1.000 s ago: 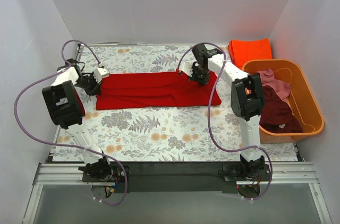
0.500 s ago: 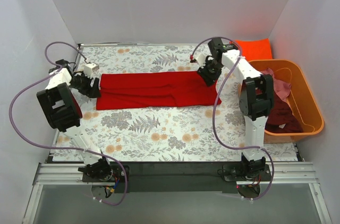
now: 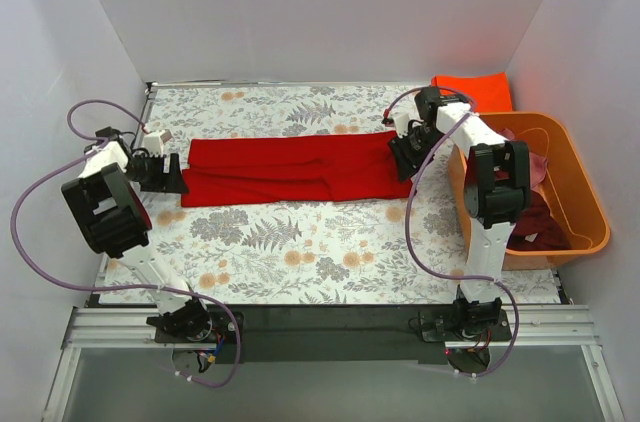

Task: Fold and stack the t-shirts
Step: Fold the tshirt

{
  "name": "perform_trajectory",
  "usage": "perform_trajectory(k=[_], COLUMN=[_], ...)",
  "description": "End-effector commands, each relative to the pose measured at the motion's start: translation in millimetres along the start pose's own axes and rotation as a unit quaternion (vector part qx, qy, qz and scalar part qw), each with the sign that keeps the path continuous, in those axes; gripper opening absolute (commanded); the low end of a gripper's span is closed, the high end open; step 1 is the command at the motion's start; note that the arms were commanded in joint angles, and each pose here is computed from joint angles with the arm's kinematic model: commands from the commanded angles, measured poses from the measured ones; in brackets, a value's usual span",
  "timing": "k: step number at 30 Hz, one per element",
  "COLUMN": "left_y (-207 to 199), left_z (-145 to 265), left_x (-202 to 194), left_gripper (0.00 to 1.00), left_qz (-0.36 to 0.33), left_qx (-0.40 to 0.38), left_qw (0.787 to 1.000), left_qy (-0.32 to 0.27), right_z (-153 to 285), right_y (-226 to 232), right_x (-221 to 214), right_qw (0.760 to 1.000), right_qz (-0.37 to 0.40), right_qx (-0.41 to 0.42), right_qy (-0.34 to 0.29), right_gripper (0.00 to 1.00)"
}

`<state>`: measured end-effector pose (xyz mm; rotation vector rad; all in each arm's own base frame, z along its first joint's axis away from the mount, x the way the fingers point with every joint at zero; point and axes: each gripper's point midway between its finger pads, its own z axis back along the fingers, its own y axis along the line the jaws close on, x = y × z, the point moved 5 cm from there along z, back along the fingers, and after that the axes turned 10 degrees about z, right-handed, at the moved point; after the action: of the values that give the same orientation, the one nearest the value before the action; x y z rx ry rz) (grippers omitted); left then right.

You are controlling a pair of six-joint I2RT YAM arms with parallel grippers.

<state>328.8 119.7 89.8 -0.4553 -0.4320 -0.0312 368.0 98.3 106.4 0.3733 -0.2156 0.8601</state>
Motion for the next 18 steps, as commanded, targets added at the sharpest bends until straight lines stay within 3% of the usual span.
perform_trajectory(k=[1, 11, 18], left_y=[3, 13, 8], left_z=[-3, -16, -25], left_x=[3, 7, 4], left_gripper=[0.69, 0.74, 0.63], left_qz=[0.018, 0.044, 0.056], left_qx=[0.008, 0.003, -0.030], left_qw=[1.000, 0.999, 0.998], left_qy=[-0.011, 0.003, 0.013], right_z=[-8, -18, -17], right_y=[1, 2, 4], right_x=[1, -7, -10], right_qw=[1.000, 0.999, 0.999], right_qz=[-0.021, -0.031, -0.033], right_qx=[0.014, 0.028, 0.031], right_qy=[-0.009, 0.004, 0.007], right_gripper=[0.52, 0.48, 0.41])
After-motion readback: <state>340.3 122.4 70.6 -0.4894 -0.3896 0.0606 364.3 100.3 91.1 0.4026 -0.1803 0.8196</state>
